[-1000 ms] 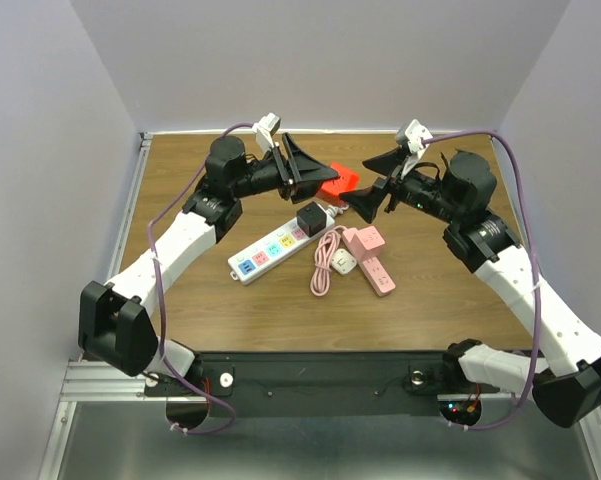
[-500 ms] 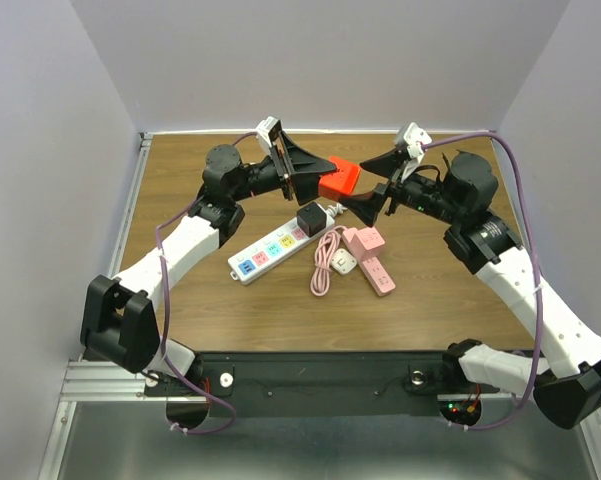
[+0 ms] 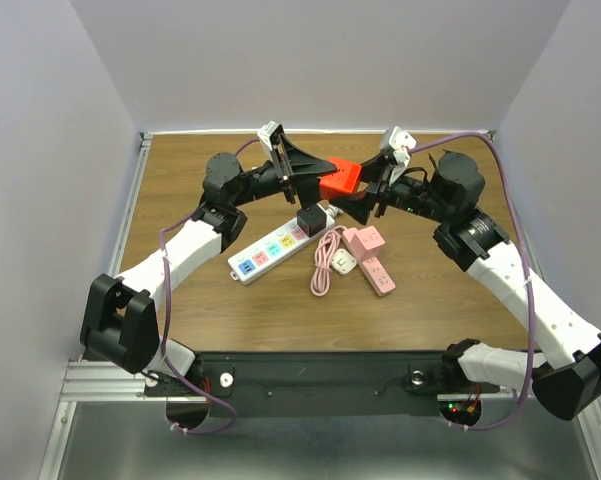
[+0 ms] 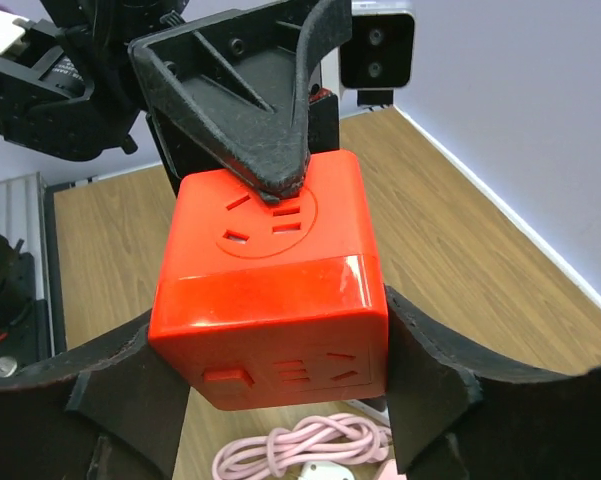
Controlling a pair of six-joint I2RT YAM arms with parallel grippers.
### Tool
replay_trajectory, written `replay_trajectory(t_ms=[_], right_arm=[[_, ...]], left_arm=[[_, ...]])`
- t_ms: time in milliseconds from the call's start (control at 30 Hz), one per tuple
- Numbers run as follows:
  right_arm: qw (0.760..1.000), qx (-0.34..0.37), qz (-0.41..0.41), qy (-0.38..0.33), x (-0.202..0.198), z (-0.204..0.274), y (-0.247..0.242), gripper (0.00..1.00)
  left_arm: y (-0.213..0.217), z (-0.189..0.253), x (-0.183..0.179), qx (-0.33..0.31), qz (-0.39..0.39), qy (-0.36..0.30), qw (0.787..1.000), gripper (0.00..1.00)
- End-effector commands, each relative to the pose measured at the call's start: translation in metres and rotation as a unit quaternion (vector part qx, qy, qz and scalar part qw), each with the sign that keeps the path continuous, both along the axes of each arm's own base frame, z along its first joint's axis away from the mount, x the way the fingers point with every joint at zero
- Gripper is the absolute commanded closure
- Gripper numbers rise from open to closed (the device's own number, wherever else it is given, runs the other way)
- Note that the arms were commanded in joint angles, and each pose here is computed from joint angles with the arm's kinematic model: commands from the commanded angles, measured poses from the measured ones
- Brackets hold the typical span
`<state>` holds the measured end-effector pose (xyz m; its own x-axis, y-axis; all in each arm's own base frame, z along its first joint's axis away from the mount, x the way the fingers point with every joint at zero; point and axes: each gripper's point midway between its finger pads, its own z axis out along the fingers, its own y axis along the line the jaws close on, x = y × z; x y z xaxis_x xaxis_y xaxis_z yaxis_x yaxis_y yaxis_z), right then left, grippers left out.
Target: Insert the plug
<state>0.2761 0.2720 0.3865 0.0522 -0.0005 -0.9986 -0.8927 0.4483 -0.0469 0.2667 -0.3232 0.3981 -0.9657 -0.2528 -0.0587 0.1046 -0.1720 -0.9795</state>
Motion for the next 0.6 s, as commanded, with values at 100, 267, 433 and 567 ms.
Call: replay_trajectory(t_ms=[100,267,433,567], right_arm=[[0.998,0.039,0.019,-0.036,-0.007,0.024,0.007,0.78],[0.998,0.064,0.000,-0.009,-0.003,0.026,0.005,1.00],[0.993,0.096,-0.064,0.019,0.005,0.033,-0.012,1.00],[0.990,0.097,-0.098,0.038,0.008,0.028,-0.022,1.00]], left_arm=[[0.007,0.022,-0.031,-0.039,-0.026,-0.059,0.997,1.00],[0.007,0.002,-0.031,-0.030,-0.020,-0.069,0.997,0.43],[0.011,-0.014,-0.009,0.009,0.025,-0.109,0.994,0.09],[0.031,-0.035,0.025,0.062,0.094,-0.132,0.985,0.03]])
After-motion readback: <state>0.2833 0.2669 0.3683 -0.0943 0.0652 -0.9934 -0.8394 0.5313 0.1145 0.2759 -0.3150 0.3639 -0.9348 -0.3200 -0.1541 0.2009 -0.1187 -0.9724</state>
